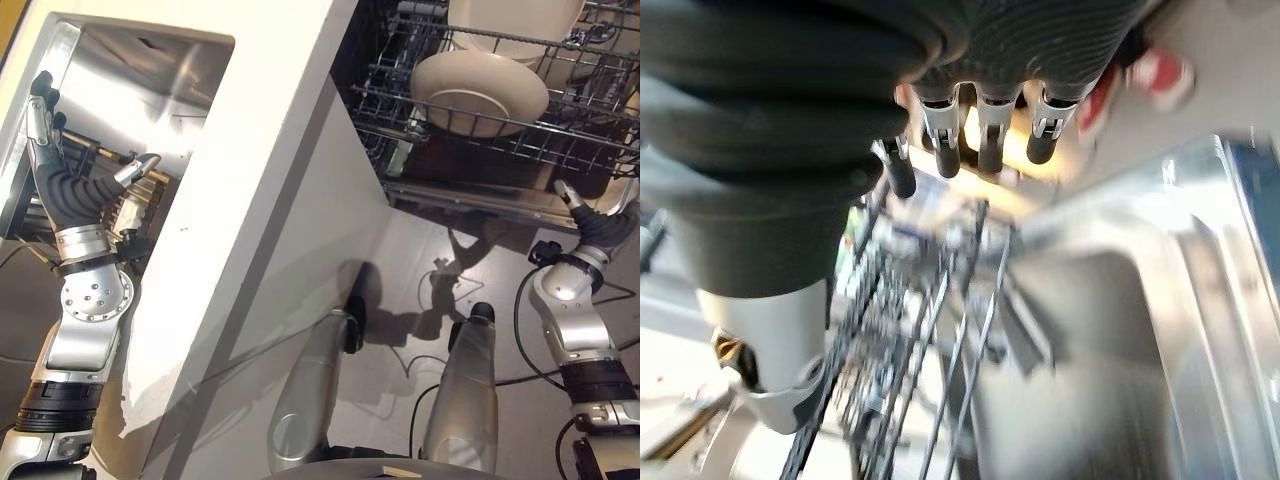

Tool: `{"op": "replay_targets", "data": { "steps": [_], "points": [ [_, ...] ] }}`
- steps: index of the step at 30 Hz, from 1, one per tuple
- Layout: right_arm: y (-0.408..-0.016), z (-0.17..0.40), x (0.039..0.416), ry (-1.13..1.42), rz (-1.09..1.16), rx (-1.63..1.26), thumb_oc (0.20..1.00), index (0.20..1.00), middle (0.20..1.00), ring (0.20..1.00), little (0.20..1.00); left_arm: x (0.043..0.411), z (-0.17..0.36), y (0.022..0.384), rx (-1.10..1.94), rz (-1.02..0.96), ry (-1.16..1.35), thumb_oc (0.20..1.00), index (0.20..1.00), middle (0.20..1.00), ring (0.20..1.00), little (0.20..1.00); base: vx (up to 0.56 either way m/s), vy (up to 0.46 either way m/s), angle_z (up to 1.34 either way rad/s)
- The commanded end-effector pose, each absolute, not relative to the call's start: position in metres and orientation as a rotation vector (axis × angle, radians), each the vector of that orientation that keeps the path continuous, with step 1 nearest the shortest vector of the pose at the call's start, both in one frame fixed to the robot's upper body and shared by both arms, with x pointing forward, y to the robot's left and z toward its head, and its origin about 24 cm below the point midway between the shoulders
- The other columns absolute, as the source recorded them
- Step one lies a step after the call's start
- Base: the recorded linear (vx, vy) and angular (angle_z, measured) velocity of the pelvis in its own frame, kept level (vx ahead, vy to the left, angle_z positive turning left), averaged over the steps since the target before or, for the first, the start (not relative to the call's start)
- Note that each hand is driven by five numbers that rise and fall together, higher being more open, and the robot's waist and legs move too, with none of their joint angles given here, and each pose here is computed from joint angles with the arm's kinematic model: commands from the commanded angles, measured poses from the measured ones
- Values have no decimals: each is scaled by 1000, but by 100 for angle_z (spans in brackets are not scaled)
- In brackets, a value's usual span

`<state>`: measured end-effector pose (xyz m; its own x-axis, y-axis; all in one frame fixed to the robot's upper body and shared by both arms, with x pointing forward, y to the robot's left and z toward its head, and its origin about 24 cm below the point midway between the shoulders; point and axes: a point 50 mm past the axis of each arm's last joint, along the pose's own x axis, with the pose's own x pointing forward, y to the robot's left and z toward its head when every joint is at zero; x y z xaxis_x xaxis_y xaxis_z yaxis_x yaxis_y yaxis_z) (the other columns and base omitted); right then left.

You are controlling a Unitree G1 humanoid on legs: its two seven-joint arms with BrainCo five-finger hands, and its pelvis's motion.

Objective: Pick up plates and place into dishwasher.

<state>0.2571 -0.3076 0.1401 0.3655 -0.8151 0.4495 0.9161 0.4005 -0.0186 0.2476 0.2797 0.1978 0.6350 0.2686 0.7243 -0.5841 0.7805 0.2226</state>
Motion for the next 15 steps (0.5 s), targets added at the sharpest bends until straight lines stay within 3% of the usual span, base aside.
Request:
{"op": "replay_targets", "data": {
  "steps": [1, 8, 15],
  "points": [
    [-307, 173, 238, -640, -1276, -263, 1000, 1000, 1000, 1000, 1000, 245, 188, 260, 315, 507, -778, 1000, 1000, 1000, 1000, 1000, 4, 44, -2],
    [-314, 183, 227, -719, -1362, -198, 1000, 1000, 1000, 1000, 1000, 243, 184, 259, 288, 502, -774, 1000, 1000, 1000, 1000, 1000, 6, 59, -8],
    [-310, 224, 266, -791, -1067, -161, 1000, 1000, 1000, 1000, 1000, 252, 193, 256, 303, 465, -778, 1000, 1000, 1000, 1000, 1000, -5, -43, -3]
  ]
}}
